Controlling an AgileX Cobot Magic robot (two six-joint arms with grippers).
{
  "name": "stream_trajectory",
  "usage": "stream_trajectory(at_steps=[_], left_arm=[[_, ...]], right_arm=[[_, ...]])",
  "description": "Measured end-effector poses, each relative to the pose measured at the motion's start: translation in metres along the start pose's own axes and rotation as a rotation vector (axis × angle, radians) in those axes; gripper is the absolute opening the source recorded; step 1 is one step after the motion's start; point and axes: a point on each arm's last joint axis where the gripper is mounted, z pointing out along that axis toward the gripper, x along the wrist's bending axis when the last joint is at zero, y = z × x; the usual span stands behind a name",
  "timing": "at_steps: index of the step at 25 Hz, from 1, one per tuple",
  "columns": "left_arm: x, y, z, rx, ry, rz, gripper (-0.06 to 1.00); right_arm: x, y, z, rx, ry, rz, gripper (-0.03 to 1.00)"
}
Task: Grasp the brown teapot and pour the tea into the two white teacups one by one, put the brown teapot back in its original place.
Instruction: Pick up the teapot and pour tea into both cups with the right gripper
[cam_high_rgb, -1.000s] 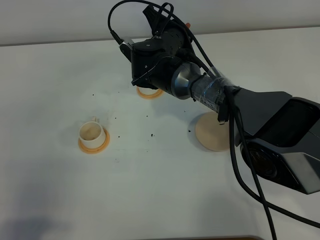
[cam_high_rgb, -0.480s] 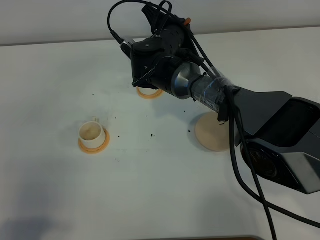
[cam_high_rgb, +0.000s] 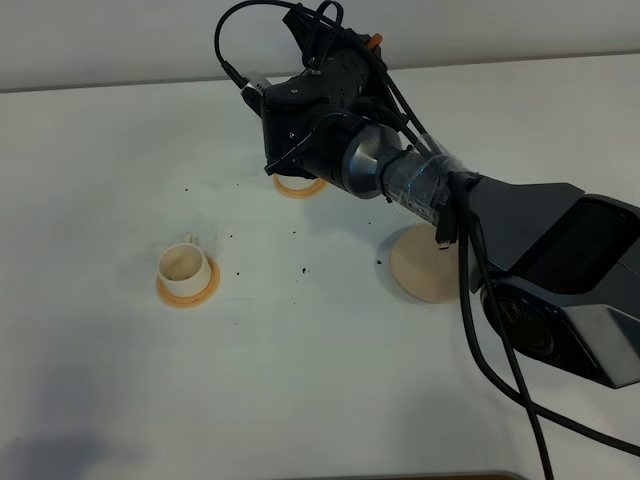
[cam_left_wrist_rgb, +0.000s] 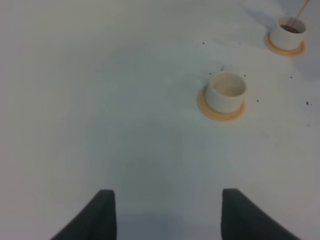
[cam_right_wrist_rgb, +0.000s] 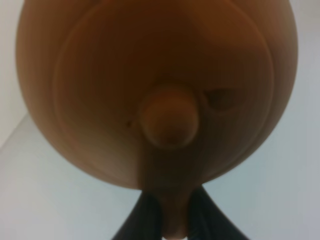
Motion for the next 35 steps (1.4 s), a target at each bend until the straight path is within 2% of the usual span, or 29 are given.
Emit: stream_trajectory(at_steps=[11, 21, 24, 28, 31, 35], left_arm=[[0.0, 0.0, 0.0, 0.0, 0.0, 0.0, 0.47], [0.0, 0.0, 0.0, 0.0, 0.0, -0.001, 0.47], [0.0, 0.0, 0.0, 0.0, 0.0, -0.001, 0.47], [0.0, 0.0, 0.0, 0.0, 0.0, -0.001, 0.47], [0.0, 0.0, 0.0, 0.0, 0.0, -0.001, 0.47], [0.0, 0.0, 0.0, 0.0, 0.0, -0.001, 0.47]], right_arm=[[0.004, 0.005, 0.0, -0.053, 0.041, 0.056, 0.09], [0.013, 0.009, -0.002, -0.08, 0.153, 0.198, 0.09], [0.016, 0.009, -0.002, -0.074, 0.184, 0.262, 0.09], [0.018, 0.009, -0.006, -0.114, 0.283, 0.375, 0.09], [0.014, 0.001, -0.01, -0.141, 0.355, 0.492, 0.09], [0.001, -0.02, -0.015, -0.18, 0.378, 0.689, 0.09]])
